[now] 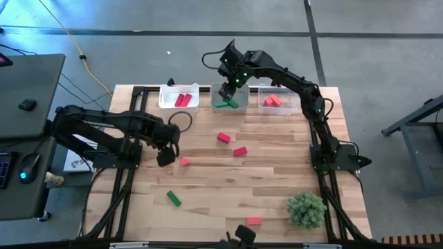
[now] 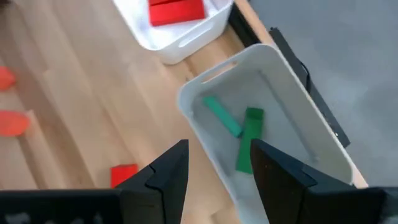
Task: Sort & place blocks by color
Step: Put the top left orange block into the transparent bin
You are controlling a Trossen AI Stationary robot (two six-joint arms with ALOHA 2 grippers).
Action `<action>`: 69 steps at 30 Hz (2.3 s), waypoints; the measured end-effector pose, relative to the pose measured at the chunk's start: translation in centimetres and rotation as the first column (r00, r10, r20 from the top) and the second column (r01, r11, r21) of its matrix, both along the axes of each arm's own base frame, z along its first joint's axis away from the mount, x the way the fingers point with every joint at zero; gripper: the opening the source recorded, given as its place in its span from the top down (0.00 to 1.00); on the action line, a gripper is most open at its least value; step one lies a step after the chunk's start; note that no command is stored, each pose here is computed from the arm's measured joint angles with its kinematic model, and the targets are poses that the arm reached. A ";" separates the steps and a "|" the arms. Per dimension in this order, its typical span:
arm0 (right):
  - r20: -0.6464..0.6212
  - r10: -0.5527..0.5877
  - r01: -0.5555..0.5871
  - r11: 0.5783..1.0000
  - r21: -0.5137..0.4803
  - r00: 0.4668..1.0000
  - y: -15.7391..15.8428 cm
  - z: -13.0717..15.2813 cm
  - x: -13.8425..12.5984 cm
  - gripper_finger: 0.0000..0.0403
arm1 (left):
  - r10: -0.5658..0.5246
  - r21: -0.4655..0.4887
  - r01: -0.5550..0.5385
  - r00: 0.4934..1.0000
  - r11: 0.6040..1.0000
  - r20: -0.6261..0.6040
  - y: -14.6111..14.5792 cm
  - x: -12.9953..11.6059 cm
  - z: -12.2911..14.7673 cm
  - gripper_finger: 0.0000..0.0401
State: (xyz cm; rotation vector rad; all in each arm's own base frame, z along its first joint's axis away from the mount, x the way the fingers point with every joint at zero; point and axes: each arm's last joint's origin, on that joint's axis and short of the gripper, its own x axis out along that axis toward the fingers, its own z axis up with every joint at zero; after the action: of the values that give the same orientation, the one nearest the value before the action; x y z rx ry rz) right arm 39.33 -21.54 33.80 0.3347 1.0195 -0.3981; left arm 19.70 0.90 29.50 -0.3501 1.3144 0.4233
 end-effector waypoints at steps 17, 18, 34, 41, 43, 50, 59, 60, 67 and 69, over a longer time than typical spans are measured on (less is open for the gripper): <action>-0.007 0.117 -0.116 0.993 0.011 0.993 5.8 0.0 2.6 0.60 | -0.033 -0.016 0.030 0.987 0.999 -0.156 -2.1 -1.5 -7.4 0.46; -0.007 0.122 -0.122 0.993 0.011 0.993 6.0 0.0 2.6 0.60 | -0.038 -0.020 0.035 0.987 0.999 -0.158 -2.2 -1.6 -7.8 0.46; -0.036 0.107 -0.109 0.993 -0.035 0.994 7.6 -0.1 3.1 0.60 | -0.113 -0.013 0.112 0.977 0.994 -0.178 -3.3 -2.8 -11.6 0.46; -0.036 0.108 -0.109 0.993 -0.035 0.994 7.6 -0.1 3.1 0.60 | -0.129 0.013 0.133 0.977 0.991 -0.167 -3.2 -3.2 -13.0 0.46; -0.036 0.108 -0.109 0.993 -0.034 0.993 7.6 -0.1 3.1 0.60 | -0.117 0.024 0.123 0.977 0.992 -0.181 -3.1 -3.5 -13.4 0.46; -0.036 0.108 -0.109 0.993 -0.034 0.994 7.6 -0.1 3.1 0.60 | -0.105 0.024 0.111 0.979 0.994 -0.172 -3.1 -3.6 -14.0 0.46; -0.036 0.108 -0.109 0.993 -0.034 0.993 7.6 -0.1 3.1 0.60 | -0.107 0.043 0.113 0.987 0.993 -0.120 -3.1 -3.1 -14.0 0.46; -0.036 0.108 -0.109 0.993 -0.034 0.993 7.6 -0.1 3.1 0.60 | -0.105 0.043 0.111 0.987 0.993 -0.120 -3.0 -3.1 -14.0 0.46; -0.035 0.102 -0.103 0.994 -0.030 0.994 7.6 -0.1 3.1 0.60 | -0.069 0.046 0.074 0.992 0.996 -0.109 -2.3 -2.9 -14.0 0.46; -0.035 0.102 -0.103 0.994 -0.030 0.994 7.6 -0.1 3.1 0.60 | -0.065 0.047 0.071 0.992 0.996 -0.105 -2.1 -2.9 -14.0 0.46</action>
State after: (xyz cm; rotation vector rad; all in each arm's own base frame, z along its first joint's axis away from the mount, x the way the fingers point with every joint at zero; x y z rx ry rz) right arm 42.48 -13.95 33.71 0.2463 1.0571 -0.3277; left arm 16.83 -1.16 15.47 -0.2428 1.4094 0.4212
